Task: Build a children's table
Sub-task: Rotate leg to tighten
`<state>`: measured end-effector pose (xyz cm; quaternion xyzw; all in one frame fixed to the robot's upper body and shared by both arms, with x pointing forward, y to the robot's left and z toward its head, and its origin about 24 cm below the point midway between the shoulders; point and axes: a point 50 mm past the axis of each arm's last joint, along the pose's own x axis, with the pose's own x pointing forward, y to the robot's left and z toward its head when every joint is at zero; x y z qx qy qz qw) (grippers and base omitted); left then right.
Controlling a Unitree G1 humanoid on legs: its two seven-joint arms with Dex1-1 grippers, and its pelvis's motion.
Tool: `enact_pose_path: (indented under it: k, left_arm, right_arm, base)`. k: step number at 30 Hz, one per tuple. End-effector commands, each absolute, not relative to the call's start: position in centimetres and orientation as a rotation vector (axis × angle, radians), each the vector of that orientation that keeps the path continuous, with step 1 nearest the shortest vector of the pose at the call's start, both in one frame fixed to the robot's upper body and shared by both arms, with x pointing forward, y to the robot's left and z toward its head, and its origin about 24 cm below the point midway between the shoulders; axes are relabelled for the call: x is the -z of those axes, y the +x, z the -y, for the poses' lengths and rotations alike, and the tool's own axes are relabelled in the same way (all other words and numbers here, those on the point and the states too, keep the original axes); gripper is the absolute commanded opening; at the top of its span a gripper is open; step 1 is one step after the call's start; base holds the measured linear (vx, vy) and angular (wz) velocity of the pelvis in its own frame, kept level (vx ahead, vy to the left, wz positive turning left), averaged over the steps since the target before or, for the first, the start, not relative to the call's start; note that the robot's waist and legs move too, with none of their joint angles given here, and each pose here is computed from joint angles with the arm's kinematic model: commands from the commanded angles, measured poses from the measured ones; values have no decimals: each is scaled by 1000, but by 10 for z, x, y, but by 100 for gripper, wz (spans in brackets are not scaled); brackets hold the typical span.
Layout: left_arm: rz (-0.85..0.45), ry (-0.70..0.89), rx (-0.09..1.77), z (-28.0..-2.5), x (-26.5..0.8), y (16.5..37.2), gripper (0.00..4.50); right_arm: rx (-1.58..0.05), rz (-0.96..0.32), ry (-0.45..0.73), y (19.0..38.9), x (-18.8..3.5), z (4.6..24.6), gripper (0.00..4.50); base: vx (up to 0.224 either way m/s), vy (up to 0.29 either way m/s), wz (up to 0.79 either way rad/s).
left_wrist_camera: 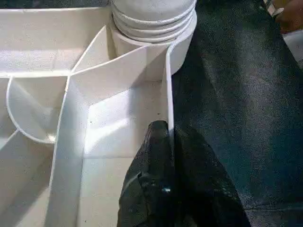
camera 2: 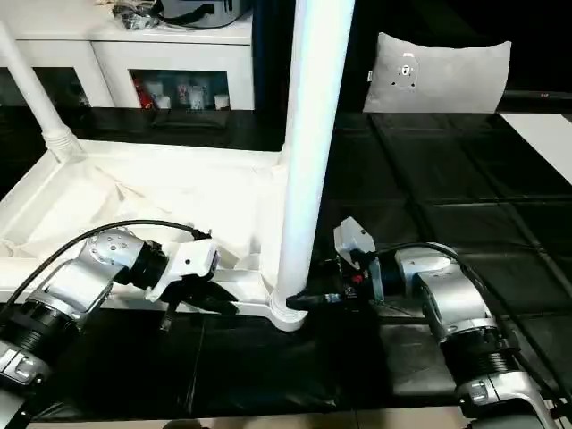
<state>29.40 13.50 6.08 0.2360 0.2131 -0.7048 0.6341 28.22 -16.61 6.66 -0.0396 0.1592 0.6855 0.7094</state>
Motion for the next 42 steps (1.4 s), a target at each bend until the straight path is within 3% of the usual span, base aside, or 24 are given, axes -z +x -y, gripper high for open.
enact_pose_path:
  k: [1, 6, 11, 17, 22, 23, 24, 25, 27, 36, 39, 42]
  left_arm:
    - [-462, 548, 1643, -128, -64, 294, 0]
    - [-464, 467, 1540, -124, -63, 296, 0]
    - [-452, 385, 1436, -113, -64, 298, 0]
    - [-408, 274, 1156, -77, -71, 312, 0]
    - [-355, 219, 995, -55, -78, 321, 0]
    - [-355, 219, 995, -55, -78, 321, 0]
    - [-342, 218, 990, -52, -79, 320, 0]
    - [-337, 219, 992, -51, -80, 320, 0]
    - [-330, 229, 1001, -52, -80, 320, 0]
    - [-329, 302, 1077, -74, -76, 313, 0]
    - [-329, 308, 1098, -78, -76, 313, 0]
    - [-351, 347, 1197, -86, -72, 309, 0]
  right_arm:
    - [-1560, -362, -68, 277, -65, 161, 201]
    - [-1468, -370, 0, 275, -65, 152, 191]
    - [-1237, -409, 6, 286, -55, 137, 191]
    - [-783, -408, 64, 312, -44, 114, 190]
    - [-597, -347, 108, 326, -46, 106, 189]
    - [-597, -347, 108, 326, -46, 106, 189]
    - [-582, -321, 119, 328, -48, 107, 245]
    - [-581, -313, 128, 328, -49, 108, 259]
    - [-579, -306, 138, 328, -49, 109, 259]
    - [-619, -210, 58, 324, -62, 147, 347]
    - [-671, -194, 52, 321, -66, 156, 361]
    - [-900, -198, -25, 309, -73, 169, 389]
  base:
    - [0, 0, 0]
    - [0, 0, 0]
    - [0, 0, 0]
    - [0, 0, 0]
    - [0, 0, 0]
    - [0, 0, 0]
    - [0, 0, 0]
    - [0, 0, 0]
    - [0, 0, 0]
    - [0, 0, 0]
    - [0, 0, 0]
    - [0, 0, 0]
